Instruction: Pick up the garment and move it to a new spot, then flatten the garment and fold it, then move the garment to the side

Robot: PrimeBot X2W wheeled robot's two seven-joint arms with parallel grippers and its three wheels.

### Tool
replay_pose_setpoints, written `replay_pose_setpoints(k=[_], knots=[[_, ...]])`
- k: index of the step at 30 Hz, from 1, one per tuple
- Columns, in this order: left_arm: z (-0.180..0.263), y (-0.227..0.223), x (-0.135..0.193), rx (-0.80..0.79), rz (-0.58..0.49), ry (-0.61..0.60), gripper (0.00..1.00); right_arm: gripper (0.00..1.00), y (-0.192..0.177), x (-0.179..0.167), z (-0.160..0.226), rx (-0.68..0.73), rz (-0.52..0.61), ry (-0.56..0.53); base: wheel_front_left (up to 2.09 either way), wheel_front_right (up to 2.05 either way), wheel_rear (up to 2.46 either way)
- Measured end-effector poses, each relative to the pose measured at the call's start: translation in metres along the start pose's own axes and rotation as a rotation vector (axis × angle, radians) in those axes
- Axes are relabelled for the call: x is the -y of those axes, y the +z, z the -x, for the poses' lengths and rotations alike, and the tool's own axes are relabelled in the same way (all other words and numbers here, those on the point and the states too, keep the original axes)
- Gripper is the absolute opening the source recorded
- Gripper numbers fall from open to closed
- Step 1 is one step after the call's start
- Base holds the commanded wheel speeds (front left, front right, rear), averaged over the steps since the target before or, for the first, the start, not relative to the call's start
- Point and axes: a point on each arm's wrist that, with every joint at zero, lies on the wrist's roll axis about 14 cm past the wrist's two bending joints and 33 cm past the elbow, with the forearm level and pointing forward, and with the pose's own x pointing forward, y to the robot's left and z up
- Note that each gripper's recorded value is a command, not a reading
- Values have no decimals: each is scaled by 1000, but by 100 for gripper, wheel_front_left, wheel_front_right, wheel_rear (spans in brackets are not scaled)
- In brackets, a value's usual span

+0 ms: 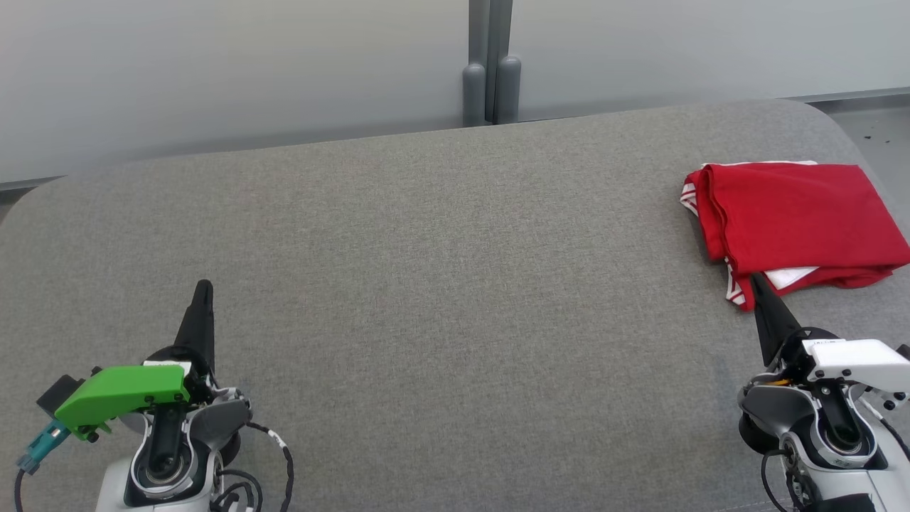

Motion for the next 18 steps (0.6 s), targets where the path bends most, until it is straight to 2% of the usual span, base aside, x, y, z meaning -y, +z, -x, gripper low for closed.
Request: replay_pose_setpoints(k=[18], knots=[[0, 0, 0, 0, 0, 0, 0, 0, 0, -1, 0, 1, 0, 1, 0, 0, 0]])
